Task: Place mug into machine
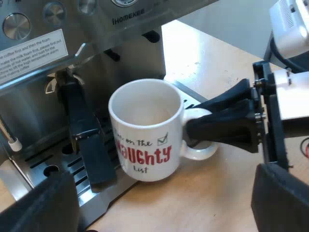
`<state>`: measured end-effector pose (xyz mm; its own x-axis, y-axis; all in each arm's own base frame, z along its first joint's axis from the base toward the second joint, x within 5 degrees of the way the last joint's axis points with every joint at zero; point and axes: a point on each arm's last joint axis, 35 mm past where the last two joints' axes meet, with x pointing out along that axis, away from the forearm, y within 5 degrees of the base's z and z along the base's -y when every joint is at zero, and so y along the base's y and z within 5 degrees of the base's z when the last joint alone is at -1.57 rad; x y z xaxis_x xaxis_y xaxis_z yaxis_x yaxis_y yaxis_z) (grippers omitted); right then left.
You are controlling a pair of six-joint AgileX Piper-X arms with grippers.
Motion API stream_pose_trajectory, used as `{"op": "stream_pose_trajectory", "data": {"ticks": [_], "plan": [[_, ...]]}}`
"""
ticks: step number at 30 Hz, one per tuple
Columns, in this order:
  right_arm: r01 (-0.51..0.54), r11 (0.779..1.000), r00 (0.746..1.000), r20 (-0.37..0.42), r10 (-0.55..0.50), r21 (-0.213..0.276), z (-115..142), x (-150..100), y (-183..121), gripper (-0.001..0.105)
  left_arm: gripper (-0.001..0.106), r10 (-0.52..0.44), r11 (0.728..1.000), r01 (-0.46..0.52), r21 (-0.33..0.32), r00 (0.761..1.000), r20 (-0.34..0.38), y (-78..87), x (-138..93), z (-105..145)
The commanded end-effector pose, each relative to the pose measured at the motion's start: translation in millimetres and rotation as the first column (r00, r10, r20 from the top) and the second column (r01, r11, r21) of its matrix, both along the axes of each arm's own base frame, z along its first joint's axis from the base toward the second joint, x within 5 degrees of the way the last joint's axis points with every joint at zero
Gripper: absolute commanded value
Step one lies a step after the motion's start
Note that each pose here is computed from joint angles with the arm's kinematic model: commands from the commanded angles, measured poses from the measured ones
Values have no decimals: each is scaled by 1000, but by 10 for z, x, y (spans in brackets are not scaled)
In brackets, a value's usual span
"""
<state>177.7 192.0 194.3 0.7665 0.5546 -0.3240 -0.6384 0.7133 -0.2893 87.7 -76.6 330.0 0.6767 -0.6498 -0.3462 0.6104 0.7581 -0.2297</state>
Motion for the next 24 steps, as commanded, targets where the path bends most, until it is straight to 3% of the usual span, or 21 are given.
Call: {"op": "stream_pose_trajectory", "data": {"ticks": [1,15,24], "plan": [[17,997,998,55,-22,81,132,58,59,0,79,10,1000,-10,-5,1000,6,1,-1,22],[67,995,996,62,-71,69,74,268,273,0,79,10,1000,-10,-5,1000,6,1,-1,22],[90,992,994,56,-96,89,-15,406,421,0,79,10,1000,-10,-5,1000,6,1,-1,22]]}}
